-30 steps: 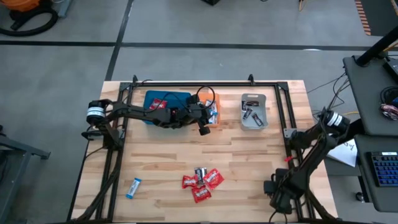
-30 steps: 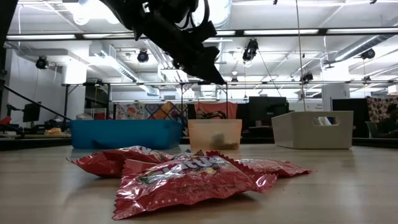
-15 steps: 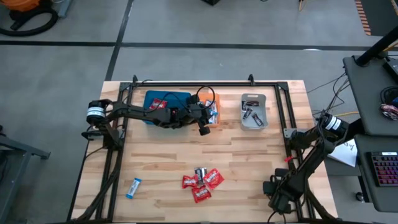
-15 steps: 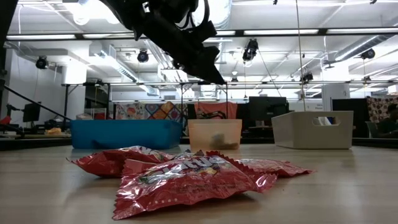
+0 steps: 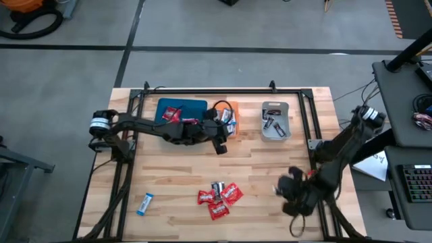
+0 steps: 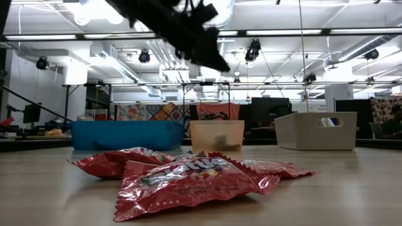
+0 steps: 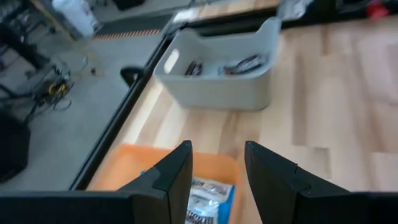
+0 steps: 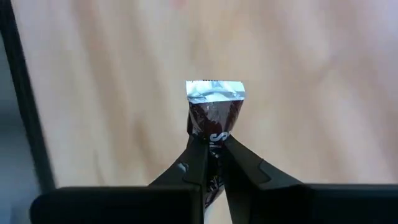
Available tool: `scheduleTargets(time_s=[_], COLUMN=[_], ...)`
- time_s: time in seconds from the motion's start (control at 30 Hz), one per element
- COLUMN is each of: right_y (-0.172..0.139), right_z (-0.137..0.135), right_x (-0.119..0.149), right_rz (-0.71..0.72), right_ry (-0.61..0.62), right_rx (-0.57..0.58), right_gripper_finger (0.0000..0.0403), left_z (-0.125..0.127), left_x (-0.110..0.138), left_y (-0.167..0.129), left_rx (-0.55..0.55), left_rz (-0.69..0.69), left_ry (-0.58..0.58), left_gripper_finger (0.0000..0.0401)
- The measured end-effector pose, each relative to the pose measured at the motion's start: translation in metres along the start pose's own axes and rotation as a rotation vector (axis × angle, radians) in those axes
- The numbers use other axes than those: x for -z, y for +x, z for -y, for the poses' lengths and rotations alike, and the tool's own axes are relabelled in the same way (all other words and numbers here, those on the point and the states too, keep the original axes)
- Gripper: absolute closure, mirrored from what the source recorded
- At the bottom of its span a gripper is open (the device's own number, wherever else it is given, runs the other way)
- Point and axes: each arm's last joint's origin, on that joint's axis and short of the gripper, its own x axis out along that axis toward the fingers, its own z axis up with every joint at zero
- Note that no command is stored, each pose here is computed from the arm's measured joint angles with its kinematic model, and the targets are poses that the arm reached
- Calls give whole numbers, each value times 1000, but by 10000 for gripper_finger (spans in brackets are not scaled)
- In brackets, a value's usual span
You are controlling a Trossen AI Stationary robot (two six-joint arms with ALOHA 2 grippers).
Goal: Sort candy
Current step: Put the brown chocolate bar into the gray bin
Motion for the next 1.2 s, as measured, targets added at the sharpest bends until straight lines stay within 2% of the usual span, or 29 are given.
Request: scheduleTargets(time_s=[0.1, 0.17, 0.4, 0.6, 0.7, 0.9, 1.07, 1.2], right_y=[-17, -28, -45, -45, -43, -43, -42, -41], right_z=[18, 31, 76, 117, 140, 183, 203, 211], right_x=[-28, -44, -85, -111, -120, -122, -120, -122], right_rz=[262, 385, 573, 575, 532, 394, 306, 281], right_ry=[132, 209, 312, 401, 432, 543, 596, 578], right_rx=[47, 79, 236, 395, 475, 635, 655, 679], right_gripper_finger=[375, 375, 375, 375, 374, 374, 374, 372], left_z=[3, 3, 7, 19, 26, 39, 51, 60], left_x=[-9, -13, -11, 1, 10, 22, 29, 35], left_y=[-16, -26, -59, -77, -84, -96, -106, -114], left_rx=[21, 35, 90, 144, 181, 366, 528, 557], left_rz=[24, 21, -77, -211, -293, -410, -470, -533], left_ry=[18, 28, 95, 151, 203, 232, 215, 180], left_gripper_finger=[270, 270, 270, 270, 270, 270, 270, 270])
